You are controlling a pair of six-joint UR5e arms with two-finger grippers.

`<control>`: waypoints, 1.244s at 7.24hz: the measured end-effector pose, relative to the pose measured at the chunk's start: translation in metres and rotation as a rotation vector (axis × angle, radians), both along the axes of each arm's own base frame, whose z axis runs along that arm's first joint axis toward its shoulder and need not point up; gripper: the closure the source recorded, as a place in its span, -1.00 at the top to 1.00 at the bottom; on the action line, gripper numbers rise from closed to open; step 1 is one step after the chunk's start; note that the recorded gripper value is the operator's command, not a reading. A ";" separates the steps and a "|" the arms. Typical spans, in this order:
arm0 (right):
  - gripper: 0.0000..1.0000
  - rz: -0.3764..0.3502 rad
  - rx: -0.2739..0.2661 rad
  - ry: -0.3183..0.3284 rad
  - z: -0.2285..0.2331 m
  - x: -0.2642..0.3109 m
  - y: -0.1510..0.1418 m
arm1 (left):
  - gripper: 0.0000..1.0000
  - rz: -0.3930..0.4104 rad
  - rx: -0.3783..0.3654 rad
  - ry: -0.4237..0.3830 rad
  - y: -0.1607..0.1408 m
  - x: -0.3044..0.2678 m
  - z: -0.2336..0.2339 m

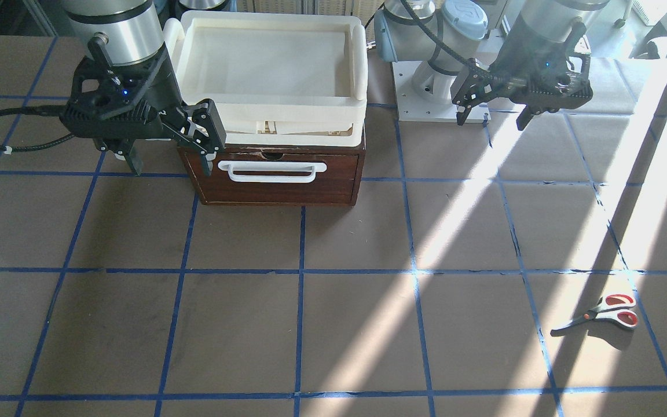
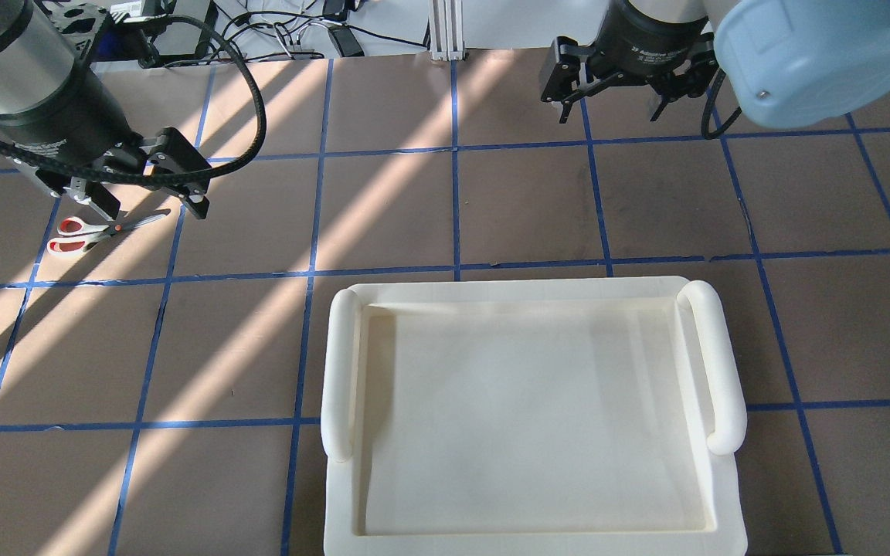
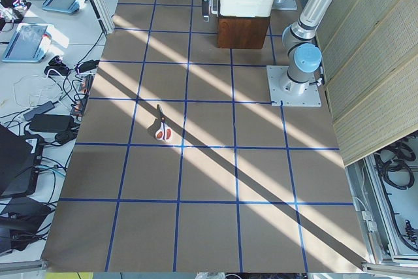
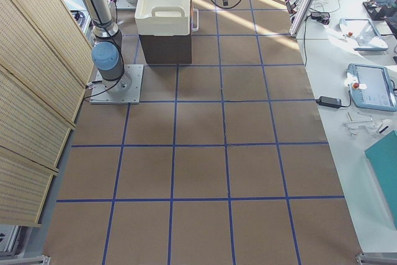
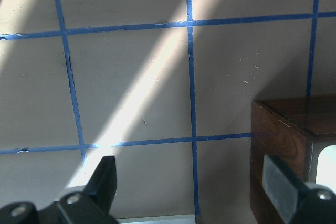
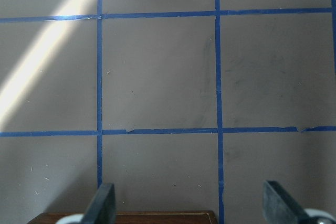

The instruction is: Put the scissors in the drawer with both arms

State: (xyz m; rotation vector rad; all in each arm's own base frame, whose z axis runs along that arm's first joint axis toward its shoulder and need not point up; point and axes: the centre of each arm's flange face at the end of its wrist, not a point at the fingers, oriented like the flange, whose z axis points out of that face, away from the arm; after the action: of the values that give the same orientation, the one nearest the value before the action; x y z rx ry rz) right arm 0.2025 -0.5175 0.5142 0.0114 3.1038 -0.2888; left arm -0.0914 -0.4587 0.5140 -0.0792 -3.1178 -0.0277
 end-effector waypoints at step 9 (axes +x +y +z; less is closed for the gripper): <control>1.00 0.002 0.091 0.008 -0.007 0.001 0.010 | 1.00 -0.008 -0.003 -0.007 -0.012 0.036 -0.005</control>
State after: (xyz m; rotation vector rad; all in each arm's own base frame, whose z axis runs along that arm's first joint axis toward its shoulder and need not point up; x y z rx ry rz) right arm 0.2031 -0.5075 0.5070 0.0082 3.1218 -0.1481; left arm -0.0556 -0.4702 0.5089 -0.0911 -3.1242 -0.0240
